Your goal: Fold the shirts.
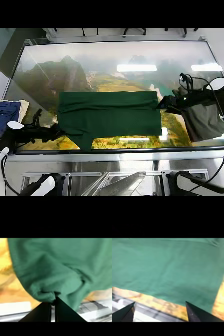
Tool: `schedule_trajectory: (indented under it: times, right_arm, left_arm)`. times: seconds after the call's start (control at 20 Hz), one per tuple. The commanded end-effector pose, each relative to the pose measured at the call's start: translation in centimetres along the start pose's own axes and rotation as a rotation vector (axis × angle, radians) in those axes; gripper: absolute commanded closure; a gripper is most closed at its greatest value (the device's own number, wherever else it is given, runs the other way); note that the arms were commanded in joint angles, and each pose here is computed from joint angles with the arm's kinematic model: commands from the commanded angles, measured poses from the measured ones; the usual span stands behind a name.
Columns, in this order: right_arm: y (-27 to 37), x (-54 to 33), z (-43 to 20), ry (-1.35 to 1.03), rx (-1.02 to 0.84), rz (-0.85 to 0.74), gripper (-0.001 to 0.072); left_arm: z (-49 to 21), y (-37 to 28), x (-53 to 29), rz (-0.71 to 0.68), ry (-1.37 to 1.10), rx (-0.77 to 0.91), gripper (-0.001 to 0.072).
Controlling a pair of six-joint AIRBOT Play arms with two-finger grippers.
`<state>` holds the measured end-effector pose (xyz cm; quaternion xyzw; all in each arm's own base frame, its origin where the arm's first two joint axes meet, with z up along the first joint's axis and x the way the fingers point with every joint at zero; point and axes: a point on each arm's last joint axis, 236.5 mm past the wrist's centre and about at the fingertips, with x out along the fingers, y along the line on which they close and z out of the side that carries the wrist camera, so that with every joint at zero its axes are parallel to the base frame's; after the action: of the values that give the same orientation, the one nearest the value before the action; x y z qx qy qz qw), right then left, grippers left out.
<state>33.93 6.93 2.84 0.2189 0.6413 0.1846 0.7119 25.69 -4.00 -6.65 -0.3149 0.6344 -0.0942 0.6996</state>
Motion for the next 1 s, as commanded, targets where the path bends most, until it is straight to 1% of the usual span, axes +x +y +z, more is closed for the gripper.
schedule_trajectory:
  times: [0.0, 0.2, 0.4, 0.5, 0.65, 0.8, 0.85, 0.9, 0.95]
  right_arm:
    - [-3.9, 1.6, -2.7, 0.087, 0.028, -0.111, 0.0015]
    - [-6.0, 4.1, -6.3, 0.152, 0.141, -0.057, 0.0015]
    - [-8.7, 5.1, -6.4, 0.101, 0.224, -0.051, 0.0014]
    - [-8.9, 5.9, -6.1, 0.100, 0.233, -0.006, 0.0015]
    - [-8.8, 7.6, -5.4, 0.103, 0.257, 0.068, 0.0015]
    - [-8.7, 9.1, -6.0, 0.150, 0.288, 0.119, 0.0015]
    - [-8.4, 9.4, -6.2, 0.160, 0.287, 0.137, 0.0026]
    - [-7.9, 9.4, -6.2, 0.162, 0.276, 0.156, 0.0218]
    - [-7.6, 9.3, -6.3, 0.166, 0.259, 0.166, 0.0568]
  left_arm:
    - [-0.8, -2.3, -3.2, -0.021, -0.045, 0.018, 0.0692]
    - [-3.4, -2.4, -4.0, -0.025, -0.089, -0.011, 0.0693]
    - [-4.0, -2.1, -4.7, -0.024, -0.140, -0.034, 0.0693]
    - [-3.9, -1.9, -4.7, -0.025, -0.138, -0.054, 0.0693]
    - [-5.2, -1.6, -3.6, -0.046, -0.031, -0.091, 0.0692]
    - [-6.4, -1.3, -2.6, -0.067, 0.071, -0.118, 0.0692]
    - [-6.4, -1.2, -2.5, -0.068, 0.080, -0.118, 0.0692]
    - [-6.3, -1.2, -2.5, -0.067, 0.080, -0.116, 0.0692]
    - [-6.0, -1.2, -2.8, -0.063, 0.066, -0.106, 0.0692]
